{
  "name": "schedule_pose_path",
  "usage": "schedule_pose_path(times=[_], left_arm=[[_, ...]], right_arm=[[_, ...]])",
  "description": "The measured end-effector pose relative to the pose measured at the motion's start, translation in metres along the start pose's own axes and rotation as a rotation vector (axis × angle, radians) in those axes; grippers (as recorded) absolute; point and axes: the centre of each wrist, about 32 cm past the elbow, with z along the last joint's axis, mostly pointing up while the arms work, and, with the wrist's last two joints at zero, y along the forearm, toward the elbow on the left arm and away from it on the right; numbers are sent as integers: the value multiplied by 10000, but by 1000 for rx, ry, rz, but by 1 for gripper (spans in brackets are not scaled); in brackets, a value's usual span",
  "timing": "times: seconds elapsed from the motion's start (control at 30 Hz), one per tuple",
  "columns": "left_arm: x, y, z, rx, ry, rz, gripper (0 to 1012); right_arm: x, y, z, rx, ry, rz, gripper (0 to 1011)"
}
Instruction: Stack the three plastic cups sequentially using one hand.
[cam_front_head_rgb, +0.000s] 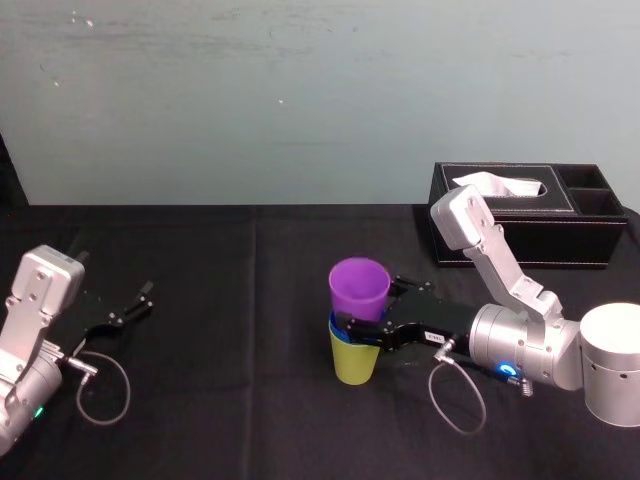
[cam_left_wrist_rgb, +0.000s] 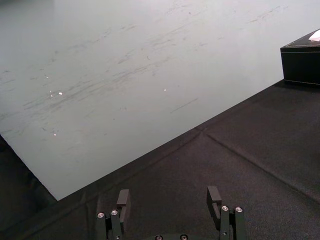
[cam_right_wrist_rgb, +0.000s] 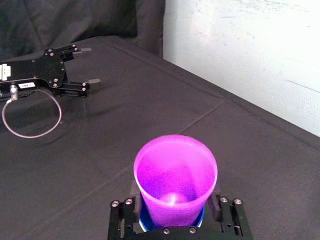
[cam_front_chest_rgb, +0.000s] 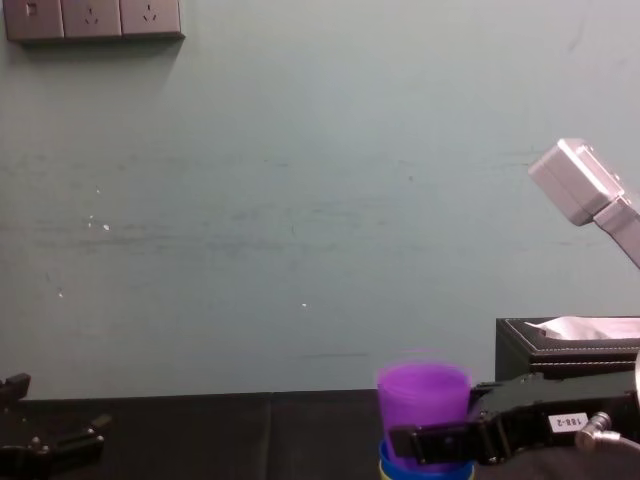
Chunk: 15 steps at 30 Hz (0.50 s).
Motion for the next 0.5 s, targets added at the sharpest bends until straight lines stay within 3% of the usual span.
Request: schedule_pose_path(times=[0.27, 0.5], left_arm=[[0, 0, 0, 0, 0, 0, 1000], [0, 0, 0, 0, 0, 0, 1000]], right_arm=[[0, -1, 3, 0, 0, -1, 991], [1, -3, 4, 0, 1, -1, 1003]])
